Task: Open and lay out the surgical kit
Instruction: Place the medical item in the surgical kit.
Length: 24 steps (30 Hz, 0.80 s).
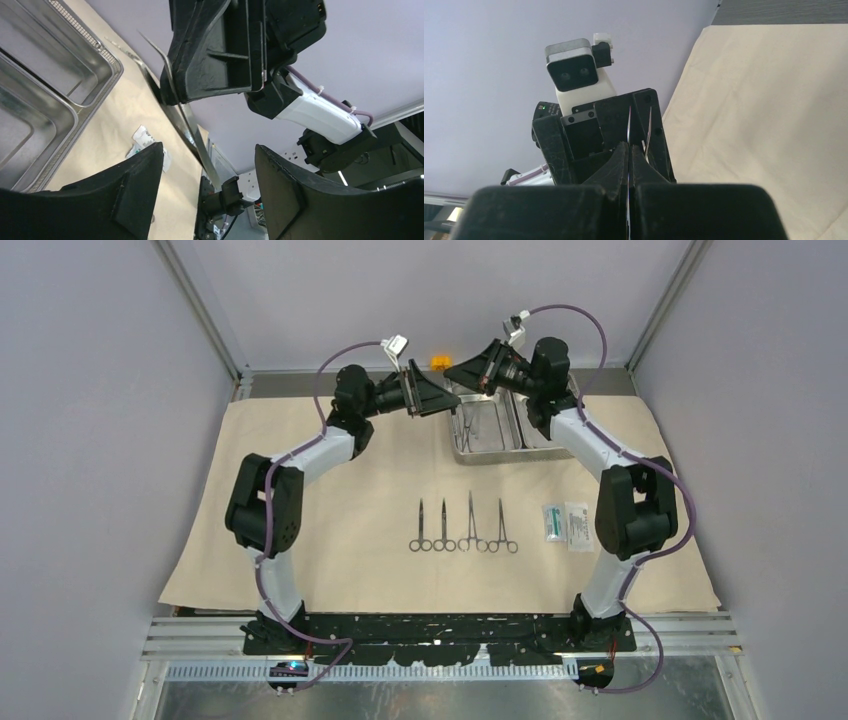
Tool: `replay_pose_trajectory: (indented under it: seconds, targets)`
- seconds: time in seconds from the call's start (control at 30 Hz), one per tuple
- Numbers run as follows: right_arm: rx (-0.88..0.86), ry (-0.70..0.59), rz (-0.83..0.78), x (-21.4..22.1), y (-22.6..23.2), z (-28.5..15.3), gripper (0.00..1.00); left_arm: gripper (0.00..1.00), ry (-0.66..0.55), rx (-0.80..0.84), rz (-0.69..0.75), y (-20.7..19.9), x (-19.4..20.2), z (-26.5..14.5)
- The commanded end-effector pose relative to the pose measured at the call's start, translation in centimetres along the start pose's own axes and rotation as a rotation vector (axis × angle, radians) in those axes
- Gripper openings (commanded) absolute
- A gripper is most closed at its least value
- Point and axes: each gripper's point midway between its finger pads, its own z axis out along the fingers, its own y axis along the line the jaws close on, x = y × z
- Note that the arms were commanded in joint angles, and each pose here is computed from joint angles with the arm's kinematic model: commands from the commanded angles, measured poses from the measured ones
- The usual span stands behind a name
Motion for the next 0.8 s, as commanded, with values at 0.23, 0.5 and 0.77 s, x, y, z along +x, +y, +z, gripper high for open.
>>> replay_pose_trajectory:
  seconds: [0.23, 0.5, 0.77]
  targets:
    - [-0.081, -0.039, -0.066, -0.2, 4.2, -1.3, 0.01, 0.53, -0.054, 0.079, 0.051, -1.5, -2.1, -0.4]
    - [-0.054, -0.034, -0.049, 0.1, 3.2, -1.2, 0.00, 0.43, -0.047, 0.089, 0.048, -1.2, -2.5, -0.2]
    - [-0.039, -0.026, -0.034, 0.3, 2.6, -1.0, 0.00, 0.40, -0.038, 0.089, 0.042, -0.8, -2.6, 0.1]
